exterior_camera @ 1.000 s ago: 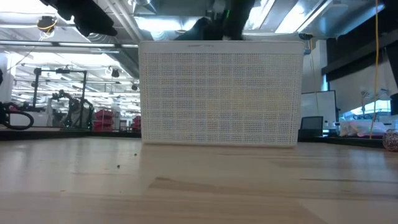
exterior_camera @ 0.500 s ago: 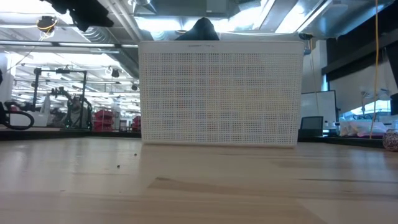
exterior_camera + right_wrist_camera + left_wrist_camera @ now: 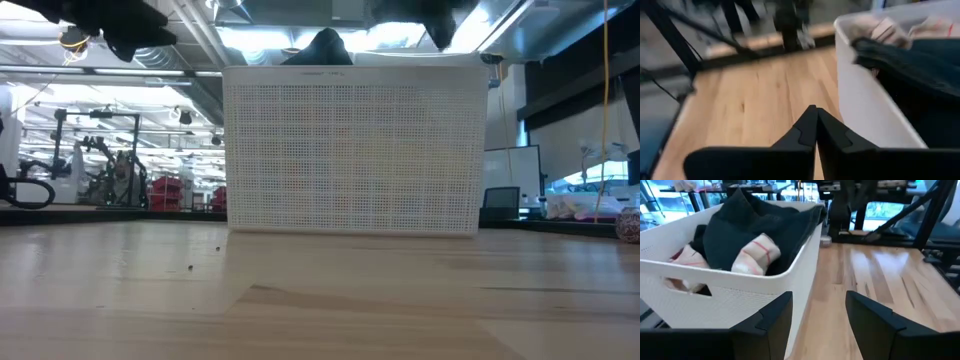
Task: Sort clothes
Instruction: Return to Home Position
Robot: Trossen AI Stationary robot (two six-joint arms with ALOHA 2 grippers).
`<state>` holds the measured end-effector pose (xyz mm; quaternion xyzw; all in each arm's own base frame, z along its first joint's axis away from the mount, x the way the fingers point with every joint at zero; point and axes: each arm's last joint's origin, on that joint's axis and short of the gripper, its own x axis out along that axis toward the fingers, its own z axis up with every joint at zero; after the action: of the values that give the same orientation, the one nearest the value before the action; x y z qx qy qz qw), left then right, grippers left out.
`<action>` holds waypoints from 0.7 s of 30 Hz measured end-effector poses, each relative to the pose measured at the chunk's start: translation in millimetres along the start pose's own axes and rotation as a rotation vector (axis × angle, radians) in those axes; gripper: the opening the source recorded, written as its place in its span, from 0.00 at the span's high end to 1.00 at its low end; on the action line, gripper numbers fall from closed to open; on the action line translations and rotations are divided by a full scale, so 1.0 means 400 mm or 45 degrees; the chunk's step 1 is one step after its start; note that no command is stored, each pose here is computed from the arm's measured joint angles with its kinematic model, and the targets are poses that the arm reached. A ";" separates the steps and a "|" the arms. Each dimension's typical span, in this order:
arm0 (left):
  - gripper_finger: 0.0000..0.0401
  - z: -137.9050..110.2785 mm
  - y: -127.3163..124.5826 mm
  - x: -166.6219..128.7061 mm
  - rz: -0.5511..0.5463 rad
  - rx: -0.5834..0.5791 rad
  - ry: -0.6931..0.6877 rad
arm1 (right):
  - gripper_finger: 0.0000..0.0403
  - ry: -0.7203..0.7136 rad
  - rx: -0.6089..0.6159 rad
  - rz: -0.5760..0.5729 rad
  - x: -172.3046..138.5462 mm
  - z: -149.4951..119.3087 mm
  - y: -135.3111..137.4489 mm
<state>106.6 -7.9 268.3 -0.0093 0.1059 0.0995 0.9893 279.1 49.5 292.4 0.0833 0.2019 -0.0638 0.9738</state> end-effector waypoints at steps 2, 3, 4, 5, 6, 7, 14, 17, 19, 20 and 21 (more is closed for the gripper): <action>0.55 0.000 0.000 0.002 0.001 0.017 -0.008 | 0.98 -0.145 0.001 0.060 -0.027 -0.037 -0.028; 0.55 0.003 -0.001 0.003 0.000 0.031 -0.018 | 0.97 -0.214 -0.004 0.078 -0.040 -0.057 -0.040; 0.55 0.005 -0.002 0.004 0.001 0.043 -0.027 | 0.96 -0.278 -0.010 0.106 -0.054 -0.075 -0.049; 0.55 0.006 -0.002 0.003 0.001 0.065 -0.032 | 0.94 -0.327 -0.017 0.127 -0.067 -0.094 -0.057; 0.55 0.006 -0.001 0.003 0.001 0.088 -0.033 | 0.92 -0.358 -0.027 0.131 -0.078 -0.114 -0.066; 0.55 0.005 -0.001 0.003 0.003 0.127 -0.025 | 0.91 -0.376 -0.038 0.135 -0.087 -0.133 -0.075; 0.55 0.002 -0.001 0.004 0.002 0.123 -0.011 | 0.84 -0.454 -0.064 0.148 -0.134 -0.209 -0.107; 0.55 0.004 -0.001 0.003 0.002 0.074 -0.020 | 0.84 -0.505 -0.078 0.153 -0.141 -0.232 -0.115; 0.55 -0.003 -0.001 0.003 0.003 0.110 0.015 | 0.84 -0.531 -0.106 0.159 -0.147 -0.248 -0.121; 0.55 -0.007 0.000 0.003 0.004 0.126 0.035 | 0.84 -0.541 -0.117 0.163 -0.151 -0.257 -0.124; 0.55 -0.010 0.000 0.003 0.004 0.133 0.049 | 0.84 -0.551 -0.124 0.168 -0.156 -0.263 -0.127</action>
<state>106.9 -7.9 264.2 0.0407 0.1298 0.0953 0.9861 174.0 25.3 215.4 0.0337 -0.0146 -0.0068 0.9993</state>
